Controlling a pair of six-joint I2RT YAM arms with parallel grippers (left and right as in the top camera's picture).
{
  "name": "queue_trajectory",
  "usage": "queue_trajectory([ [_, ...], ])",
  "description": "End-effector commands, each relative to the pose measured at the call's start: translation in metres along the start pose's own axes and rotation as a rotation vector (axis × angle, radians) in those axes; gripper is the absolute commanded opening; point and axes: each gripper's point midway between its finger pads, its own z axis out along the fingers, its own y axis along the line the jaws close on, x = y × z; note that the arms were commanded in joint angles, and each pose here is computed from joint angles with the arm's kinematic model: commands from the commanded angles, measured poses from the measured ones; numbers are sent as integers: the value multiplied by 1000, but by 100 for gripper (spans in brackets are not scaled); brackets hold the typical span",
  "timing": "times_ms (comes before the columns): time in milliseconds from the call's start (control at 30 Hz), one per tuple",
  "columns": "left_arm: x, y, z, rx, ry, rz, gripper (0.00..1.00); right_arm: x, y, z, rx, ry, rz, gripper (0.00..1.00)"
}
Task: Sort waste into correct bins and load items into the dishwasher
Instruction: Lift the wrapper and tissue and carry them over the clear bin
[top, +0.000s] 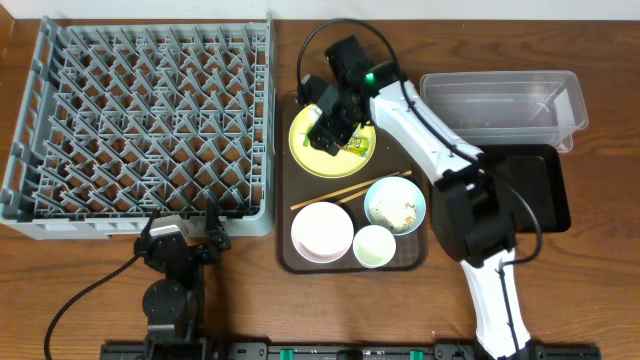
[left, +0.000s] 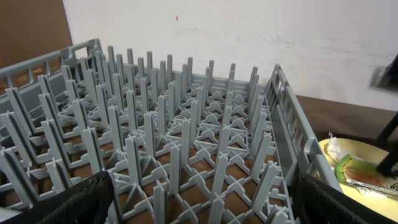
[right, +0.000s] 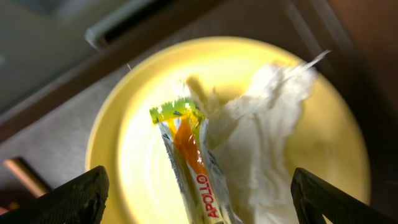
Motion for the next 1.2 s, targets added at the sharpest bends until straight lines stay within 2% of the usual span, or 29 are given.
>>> queue_trajectory([
  [0, 18, 4, 2, -17, 44, 1, 92, 6, -7, 13, 29, 37, -24, 92],
  [267, 18, 4, 2, -17, 44, 1, 92, 25, -19, 33, 63, 104, -9, 91],
  [367, 18, 4, 2, -17, 44, 1, 92, 28, -17, 38, 56, 116, -8, 87],
  [467, 18, 4, 2, -17, 44, 1, 92, 34, -16, 43, 47, 133, -5, 77],
  [733, 18, 4, 2, -17, 44, 1, 92, 37, -15, 45, 43, 143, 29, 36],
  [800, 18, 4, 2, -17, 44, 1, 93, 36, -15, 45, 46, 141, 42, 21],
  [867, 18, 4, 2, -17, 44, 1, 92, 34, -17, 42, 61, 135, 72, 1],
  [1033, 18, 4, 2, -17, 44, 1, 92, 17, -32, 18, 160, 98, 213, 1],
  [1167, 18, 4, 2, -17, 44, 1, 93, -18, -37, -32, 203, -19, 269, 1],
])
